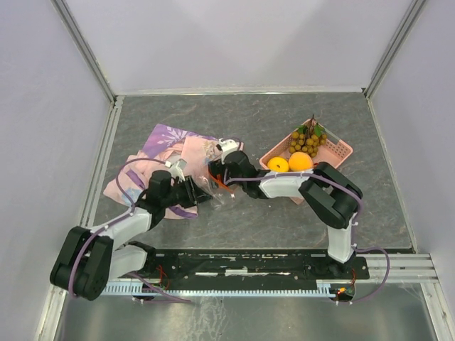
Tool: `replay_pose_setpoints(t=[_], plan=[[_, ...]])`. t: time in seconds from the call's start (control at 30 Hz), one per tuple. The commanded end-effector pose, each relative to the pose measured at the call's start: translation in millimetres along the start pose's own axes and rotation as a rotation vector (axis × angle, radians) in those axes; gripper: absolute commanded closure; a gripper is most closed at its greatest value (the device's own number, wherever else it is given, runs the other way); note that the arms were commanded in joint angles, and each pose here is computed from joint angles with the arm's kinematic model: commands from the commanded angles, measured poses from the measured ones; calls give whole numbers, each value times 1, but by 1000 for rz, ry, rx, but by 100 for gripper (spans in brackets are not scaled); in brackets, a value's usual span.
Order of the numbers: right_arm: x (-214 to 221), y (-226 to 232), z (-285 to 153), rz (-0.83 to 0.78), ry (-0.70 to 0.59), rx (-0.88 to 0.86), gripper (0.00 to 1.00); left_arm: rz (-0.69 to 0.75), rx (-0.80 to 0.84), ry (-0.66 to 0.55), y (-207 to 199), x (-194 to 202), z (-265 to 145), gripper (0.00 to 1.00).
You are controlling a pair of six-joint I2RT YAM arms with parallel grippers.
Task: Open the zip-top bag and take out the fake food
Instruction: Pick up the fake fruit from the zipper food storage bag.
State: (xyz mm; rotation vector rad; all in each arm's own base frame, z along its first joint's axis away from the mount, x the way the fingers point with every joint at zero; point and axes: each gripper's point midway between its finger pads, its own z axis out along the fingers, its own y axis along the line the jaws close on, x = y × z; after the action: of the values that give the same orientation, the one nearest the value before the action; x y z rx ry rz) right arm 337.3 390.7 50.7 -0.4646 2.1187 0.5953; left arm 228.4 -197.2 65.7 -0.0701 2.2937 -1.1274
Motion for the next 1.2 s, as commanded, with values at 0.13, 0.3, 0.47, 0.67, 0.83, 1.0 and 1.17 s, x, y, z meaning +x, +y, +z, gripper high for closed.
replay_pose_setpoints(t=[0.13, 0.3, 0.47, 0.67, 0.83, 1.0, 1.17], plan=[[7, -23, -42, -6, 7, 0, 40, 14, -34, -114, -7, -16, -19, 51], [11, -21, -53, 8, -1, -53, 41, 19, -17, -173, -16, -29, -23, 33], [15, -20, -58, 25, -9, -86, 41, 7, 53, -177, -30, -37, -16, 21], [16, -16, -62, 22, -8, -120, 42, -21, 102, -146, -39, -43, -4, 14], [20, -10, -65, -31, 37, -156, 42, -43, 96, -115, -32, -41, 7, 14], [24, -11, -74, -107, 98, -159, 42, -64, 99, -94, -26, -36, 16, 22], [31, -12, -80, -171, 161, -159, 41, -82, 104, -58, -18, -28, 24, 36]])
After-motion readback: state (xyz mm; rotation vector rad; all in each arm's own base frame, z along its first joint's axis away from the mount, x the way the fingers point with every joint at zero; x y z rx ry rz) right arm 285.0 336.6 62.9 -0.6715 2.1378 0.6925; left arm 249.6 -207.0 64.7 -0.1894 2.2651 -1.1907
